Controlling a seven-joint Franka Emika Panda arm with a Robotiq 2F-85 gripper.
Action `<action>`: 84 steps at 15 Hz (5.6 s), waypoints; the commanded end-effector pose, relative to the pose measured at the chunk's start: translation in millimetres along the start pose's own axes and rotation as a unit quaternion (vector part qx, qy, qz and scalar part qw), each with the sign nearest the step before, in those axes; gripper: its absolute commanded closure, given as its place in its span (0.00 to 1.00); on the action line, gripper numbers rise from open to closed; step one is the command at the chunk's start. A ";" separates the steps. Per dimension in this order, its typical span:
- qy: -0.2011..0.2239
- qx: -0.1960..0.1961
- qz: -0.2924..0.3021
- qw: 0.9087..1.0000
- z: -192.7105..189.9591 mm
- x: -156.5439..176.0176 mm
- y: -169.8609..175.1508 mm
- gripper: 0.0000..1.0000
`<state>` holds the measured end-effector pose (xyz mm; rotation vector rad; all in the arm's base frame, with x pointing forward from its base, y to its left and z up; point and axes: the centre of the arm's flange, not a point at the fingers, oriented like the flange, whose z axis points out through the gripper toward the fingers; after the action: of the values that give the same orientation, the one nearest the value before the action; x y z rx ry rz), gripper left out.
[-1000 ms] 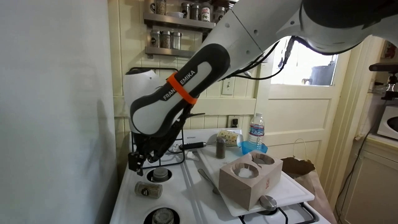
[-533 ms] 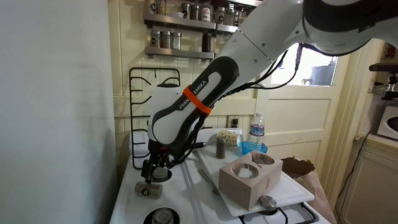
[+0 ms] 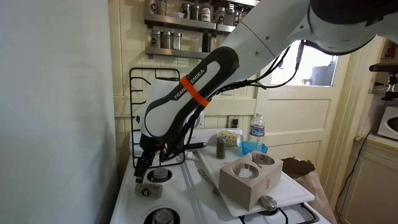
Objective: Place the spice bottle on the left vertically upright
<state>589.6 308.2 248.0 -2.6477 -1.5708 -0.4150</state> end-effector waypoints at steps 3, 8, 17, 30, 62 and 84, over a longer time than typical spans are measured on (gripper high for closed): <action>-0.038 0.017 0.002 0.999 30.1 -6.9 -2.1 0.00; -0.043 0.032 -0.010 0.998 57.4 -10.3 -4.4 0.10; -0.032 0.020 -0.020 0.999 64.6 1.9 -4.6 0.55; 0.186 -0.066 0.022 0.980 -25.9 -17.2 6.9 0.76; 0.383 -0.003 -0.115 0.917 22.6 -68.9 2.0 0.76; 0.406 0.040 -0.032 0.913 48.7 -89.8 7.5 0.76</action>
<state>571.6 244.8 190.0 -1.9764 -1.3685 -1.1963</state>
